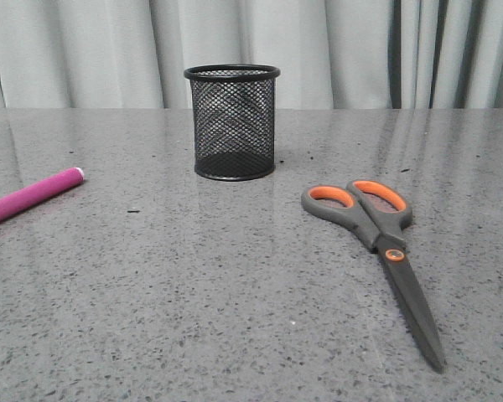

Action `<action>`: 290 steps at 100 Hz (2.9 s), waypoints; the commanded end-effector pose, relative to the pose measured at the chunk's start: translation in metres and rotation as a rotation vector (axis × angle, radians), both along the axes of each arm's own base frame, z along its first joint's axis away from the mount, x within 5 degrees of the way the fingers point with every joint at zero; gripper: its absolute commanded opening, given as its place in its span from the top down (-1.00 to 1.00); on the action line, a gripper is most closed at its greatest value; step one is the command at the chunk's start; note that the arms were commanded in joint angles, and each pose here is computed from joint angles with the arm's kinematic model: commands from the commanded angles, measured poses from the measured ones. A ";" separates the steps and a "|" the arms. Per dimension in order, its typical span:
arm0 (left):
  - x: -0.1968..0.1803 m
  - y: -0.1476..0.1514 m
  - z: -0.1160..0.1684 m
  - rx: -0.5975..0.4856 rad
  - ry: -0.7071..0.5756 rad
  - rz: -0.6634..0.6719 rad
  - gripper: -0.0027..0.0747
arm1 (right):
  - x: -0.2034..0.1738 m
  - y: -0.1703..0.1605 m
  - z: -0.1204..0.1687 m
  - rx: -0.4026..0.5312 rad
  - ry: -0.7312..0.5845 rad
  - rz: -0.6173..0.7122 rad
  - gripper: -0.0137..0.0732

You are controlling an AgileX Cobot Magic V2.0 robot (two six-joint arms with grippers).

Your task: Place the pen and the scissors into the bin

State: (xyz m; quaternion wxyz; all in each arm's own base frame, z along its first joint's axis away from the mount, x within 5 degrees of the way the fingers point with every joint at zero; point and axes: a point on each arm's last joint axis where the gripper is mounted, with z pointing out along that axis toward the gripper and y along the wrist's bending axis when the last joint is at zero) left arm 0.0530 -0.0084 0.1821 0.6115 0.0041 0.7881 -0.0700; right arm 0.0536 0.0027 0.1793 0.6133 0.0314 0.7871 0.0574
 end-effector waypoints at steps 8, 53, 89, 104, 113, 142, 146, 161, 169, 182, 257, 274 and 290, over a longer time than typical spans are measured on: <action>0.000 0.000 -0.002 -0.023 -0.052 0.010 0.98 | -0.001 0.000 0.000 0.003 -0.041 -0.004 0.84; 0.000 0.000 -0.002 -0.023 -0.052 0.010 0.98 | -0.001 0.000 0.000 0.003 -0.041 -0.004 0.84; 0.000 0.000 -0.002 -0.023 -0.052 0.010 0.98 | 0.001 0.000 0.022 0.015 -0.284 -0.002 0.84; 0.000 0.000 -0.002 -0.023 -0.052 0.010 0.98 | -0.002 -0.002 0.044 0.148 -0.524 -0.017 0.84; 0.000 0.000 -0.002 -0.023 -0.052 0.010 0.98 | -0.006 -0.006 0.054 0.375 -0.624 -0.037 0.84; 0.000 0.000 -0.002 -0.023 -0.052 0.010 0.98 | -0.003 -0.005 0.045 0.468 -0.519 -0.040 0.84; 0.000 0.000 -0.002 -0.023 -0.052 0.010 0.98 | -0.002 -0.004 0.043 0.467 -0.497 -0.039 0.84; 0.000 0.000 -0.002 -0.023 -0.052 0.010 0.98 | -0.002 -0.004 0.042 0.466 -0.486 -0.039 0.84; 0.000 0.000 -0.002 -0.023 -0.052 0.010 0.98 | -0.002 -0.004 0.042 0.466 -0.486 -0.039 0.84; 0.000 0.001 -0.002 -0.016 -0.054 0.011 0.98 | -0.002 -0.004 0.042 0.466 -0.486 -0.039 0.84; -0.001 0.004 0.039 -1.071 -0.245 0.098 0.96 | -0.010 -0.001 0.079 0.499 -0.477 -0.005 0.83; -0.010 -0.001 0.087 -0.729 -0.349 -0.007 0.42 | -0.016 0.003 0.107 0.430 -0.395 0.026 0.50; 0.006 -0.018 0.135 -0.417 -0.183 -0.145 0.20 | -0.007 0.007 0.127 0.339 -0.245 0.043 0.02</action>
